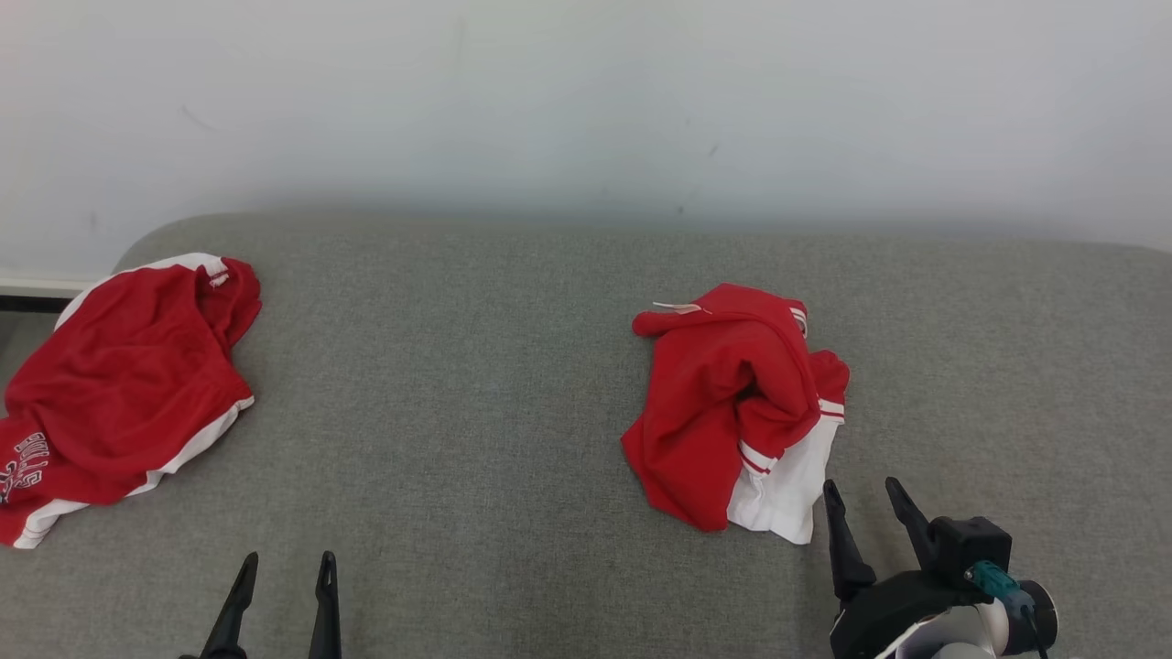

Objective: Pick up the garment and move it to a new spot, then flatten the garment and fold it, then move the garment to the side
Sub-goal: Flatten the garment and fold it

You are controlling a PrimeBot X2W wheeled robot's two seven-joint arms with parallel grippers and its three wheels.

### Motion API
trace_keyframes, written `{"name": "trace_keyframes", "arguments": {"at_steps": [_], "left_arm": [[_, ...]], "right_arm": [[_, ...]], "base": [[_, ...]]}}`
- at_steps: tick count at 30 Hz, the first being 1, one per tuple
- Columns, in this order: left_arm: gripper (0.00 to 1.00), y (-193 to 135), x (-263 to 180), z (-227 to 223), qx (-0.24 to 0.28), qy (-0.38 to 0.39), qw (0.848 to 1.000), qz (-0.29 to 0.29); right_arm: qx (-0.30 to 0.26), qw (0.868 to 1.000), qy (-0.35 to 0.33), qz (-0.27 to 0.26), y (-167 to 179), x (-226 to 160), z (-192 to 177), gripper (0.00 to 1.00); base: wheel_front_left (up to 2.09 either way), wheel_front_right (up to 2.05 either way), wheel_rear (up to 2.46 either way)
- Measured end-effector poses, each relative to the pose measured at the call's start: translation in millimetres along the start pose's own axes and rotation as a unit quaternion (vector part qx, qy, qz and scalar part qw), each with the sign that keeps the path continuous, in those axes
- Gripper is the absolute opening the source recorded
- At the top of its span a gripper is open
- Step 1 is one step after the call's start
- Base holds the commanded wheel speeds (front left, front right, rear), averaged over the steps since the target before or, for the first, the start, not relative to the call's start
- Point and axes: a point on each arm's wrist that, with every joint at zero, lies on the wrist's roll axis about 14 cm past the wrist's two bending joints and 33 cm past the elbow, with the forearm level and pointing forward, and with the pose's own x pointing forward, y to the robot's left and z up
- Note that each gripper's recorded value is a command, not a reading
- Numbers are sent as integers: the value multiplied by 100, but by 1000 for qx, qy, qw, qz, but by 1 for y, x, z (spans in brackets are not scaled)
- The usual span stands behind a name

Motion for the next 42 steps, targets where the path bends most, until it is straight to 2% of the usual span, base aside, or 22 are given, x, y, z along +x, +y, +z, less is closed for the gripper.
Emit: {"name": "trace_keyframes", "arguments": {"at_steps": [13,14,15,19,22,31,38,39,40,41,42], "left_arm": [[100,6,13,-7,-1,13,1000,11],[100,7,13,-8,-1,14,1000,11],[100,7,13,-8,-1,15,1000,12],[100,6,14,-8,-3,14,1000,11],[100,5,14,-7,-5,12,1000,9],[100,-10,16,-4,-15,6,1000,-12],[100,-18,15,-3,-19,3,1000,-22],[100,-19,15,-3,-20,3,1000,-23],[100,-20,15,-3,-21,3,1000,-23],[100,-20,15,-3,-21,3,1000,-23],[100,-20,15,-3,-21,2,999,-23]], "right_arm": [[6,994,107,16,12,30,-55,100],[7,993,117,19,14,29,-61,27],[8,992,120,21,16,30,-62,0],[14,993,115,16,13,30,-56,0],[10,996,89,1,-2,29,-41,0],[-24,995,30,-97,-98,-9,-4,0],[-22,985,23,-169,-150,-54,-4,0],[-20,984,25,-174,-152,-58,-6,18],[-17,984,24,-176,-152,-61,-7,45],[-15,984,21,-176,-151,-62,-6,100],[-17,985,15,-173,-149,-62,-3,100]], "base": [[0,0,0],[0,0,0],[0,0,0],[0,0,0],[0,0,0],[0,0,0],[0,0,0],[0,0,0],[0,0,0],[0,0,0],[0,0,0]]}}
